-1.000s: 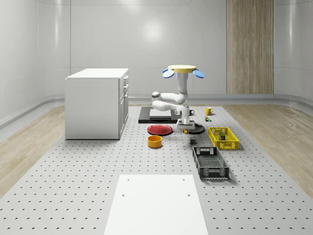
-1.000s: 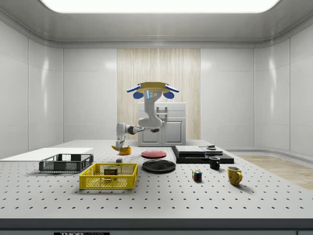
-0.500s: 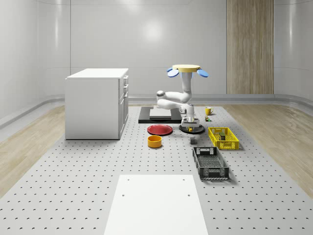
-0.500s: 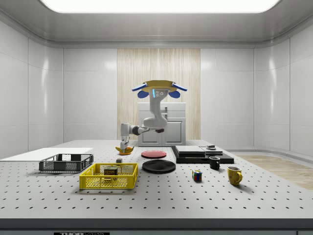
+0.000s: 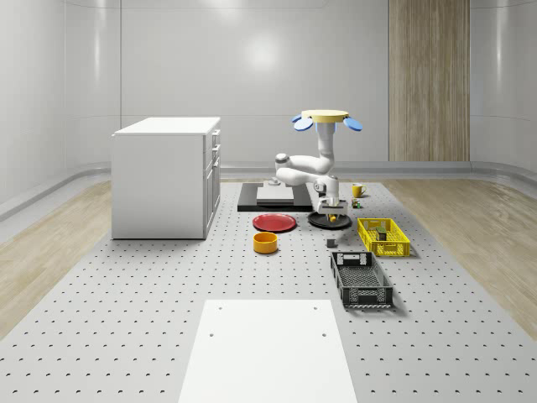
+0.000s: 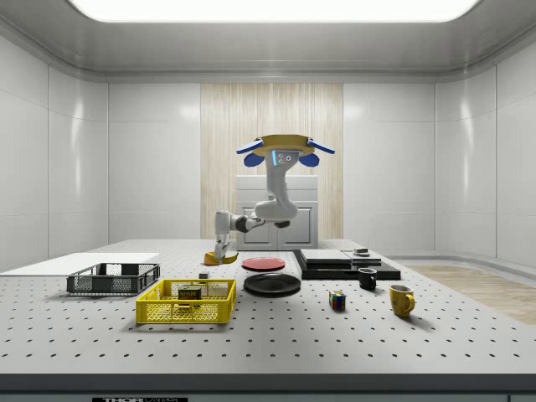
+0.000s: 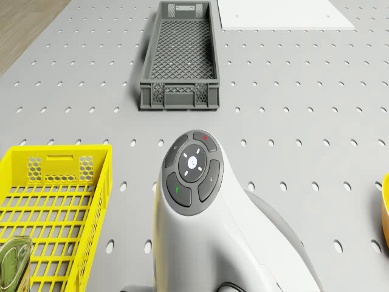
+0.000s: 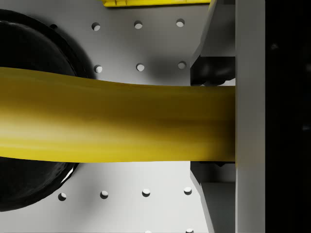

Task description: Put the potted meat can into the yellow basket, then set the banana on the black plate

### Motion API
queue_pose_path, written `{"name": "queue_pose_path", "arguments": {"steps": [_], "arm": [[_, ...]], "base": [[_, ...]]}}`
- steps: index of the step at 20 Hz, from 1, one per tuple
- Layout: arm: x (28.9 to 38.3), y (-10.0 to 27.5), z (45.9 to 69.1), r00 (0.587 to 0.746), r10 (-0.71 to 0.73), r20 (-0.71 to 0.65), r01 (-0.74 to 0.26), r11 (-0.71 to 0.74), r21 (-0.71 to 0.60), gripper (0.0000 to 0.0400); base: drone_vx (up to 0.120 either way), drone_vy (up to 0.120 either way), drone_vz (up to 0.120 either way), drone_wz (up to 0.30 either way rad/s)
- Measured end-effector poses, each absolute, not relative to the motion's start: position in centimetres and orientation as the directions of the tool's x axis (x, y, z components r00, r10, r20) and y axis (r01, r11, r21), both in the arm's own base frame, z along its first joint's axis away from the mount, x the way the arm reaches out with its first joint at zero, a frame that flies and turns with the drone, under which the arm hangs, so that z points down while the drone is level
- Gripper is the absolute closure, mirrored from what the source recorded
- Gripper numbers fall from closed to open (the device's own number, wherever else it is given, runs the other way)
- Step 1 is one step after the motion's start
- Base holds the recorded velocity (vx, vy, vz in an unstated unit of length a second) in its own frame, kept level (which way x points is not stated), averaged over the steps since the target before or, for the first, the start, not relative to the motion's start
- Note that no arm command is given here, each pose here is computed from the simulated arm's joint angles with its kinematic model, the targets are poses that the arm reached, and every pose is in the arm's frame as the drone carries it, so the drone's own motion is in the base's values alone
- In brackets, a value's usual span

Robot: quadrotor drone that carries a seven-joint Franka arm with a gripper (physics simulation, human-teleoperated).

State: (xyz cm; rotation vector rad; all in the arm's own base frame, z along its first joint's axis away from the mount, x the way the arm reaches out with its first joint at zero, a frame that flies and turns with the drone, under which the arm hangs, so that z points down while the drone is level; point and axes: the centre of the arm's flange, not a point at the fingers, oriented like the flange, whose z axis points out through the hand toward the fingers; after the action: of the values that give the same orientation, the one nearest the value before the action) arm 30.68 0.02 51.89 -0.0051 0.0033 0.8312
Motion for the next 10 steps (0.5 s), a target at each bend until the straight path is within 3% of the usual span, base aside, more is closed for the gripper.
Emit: {"name": "queue_pose_path", "arguments": {"steps": [2, 6, 10], "arm": [[30.68, 0.02, 51.89, 0.674, 0.739, -0.005, -0.739, 0.674, -0.003, 0.0205], [30.68, 0.02, 51.89, 0.674, 0.739, -0.005, -0.739, 0.674, -0.003, 0.0205], [30.68, 0.02, 51.89, 0.674, 0.739, -0.005, -0.739, 0.674, -0.003, 0.0205]], "base": [[-0.12, 0.0, 0.0, 0.0], [-0.12, 0.0, -0.11, 0.0], [-0.12, 0.0, 0.0, 0.0]]}}
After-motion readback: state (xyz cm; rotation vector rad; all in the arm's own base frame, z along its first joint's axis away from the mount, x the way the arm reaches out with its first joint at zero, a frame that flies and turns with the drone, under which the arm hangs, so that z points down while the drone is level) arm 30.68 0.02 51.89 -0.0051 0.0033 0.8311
